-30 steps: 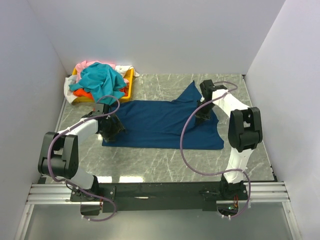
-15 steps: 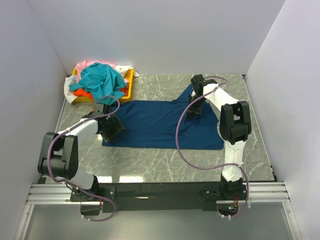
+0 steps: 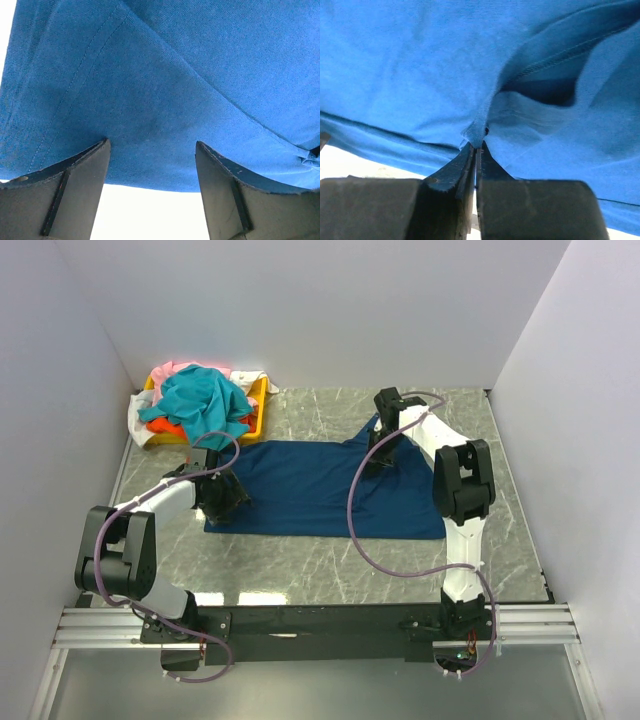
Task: Fold and stack the t-shirts
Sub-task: Fold the tshirt
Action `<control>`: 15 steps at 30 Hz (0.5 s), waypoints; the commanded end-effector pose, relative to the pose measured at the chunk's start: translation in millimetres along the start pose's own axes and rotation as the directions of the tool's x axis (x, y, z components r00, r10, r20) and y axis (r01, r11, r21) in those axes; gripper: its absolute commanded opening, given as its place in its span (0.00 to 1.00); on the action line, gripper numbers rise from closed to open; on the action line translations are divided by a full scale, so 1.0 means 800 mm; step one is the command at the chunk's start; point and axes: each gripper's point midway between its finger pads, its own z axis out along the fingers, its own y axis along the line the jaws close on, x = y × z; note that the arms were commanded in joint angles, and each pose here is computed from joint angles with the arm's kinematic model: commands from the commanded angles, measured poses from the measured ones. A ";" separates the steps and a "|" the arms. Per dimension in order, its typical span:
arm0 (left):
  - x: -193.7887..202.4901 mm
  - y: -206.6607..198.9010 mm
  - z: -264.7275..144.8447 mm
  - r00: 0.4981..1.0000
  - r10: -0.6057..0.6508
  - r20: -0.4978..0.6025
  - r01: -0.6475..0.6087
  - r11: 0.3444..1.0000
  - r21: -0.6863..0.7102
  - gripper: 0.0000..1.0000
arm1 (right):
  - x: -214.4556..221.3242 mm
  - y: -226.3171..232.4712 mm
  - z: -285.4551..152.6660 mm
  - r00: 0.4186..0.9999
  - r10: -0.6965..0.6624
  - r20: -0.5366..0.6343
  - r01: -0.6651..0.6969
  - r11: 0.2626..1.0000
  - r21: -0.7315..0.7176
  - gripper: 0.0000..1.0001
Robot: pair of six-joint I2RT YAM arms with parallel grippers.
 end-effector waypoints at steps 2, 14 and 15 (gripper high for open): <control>0.013 0.018 0.002 1.000 0.018 -0.021 -0.019 0.999 -0.044 0.75 | -0.011 0.034 -0.016 0.999 -0.025 0.029 0.027 0.996 -0.089 0.12; 0.004 0.013 -0.008 0.999 0.030 0.011 -0.029 0.999 -0.045 0.75 | -0.028 0.082 -0.079 0.988 -0.068 0.135 0.103 0.958 -0.268 0.46; 0.001 0.011 -0.010 0.999 0.034 0.021 -0.033 0.999 -0.042 0.75 | -0.030 0.078 -0.084 0.987 -0.063 0.147 0.100 0.960 -0.260 0.46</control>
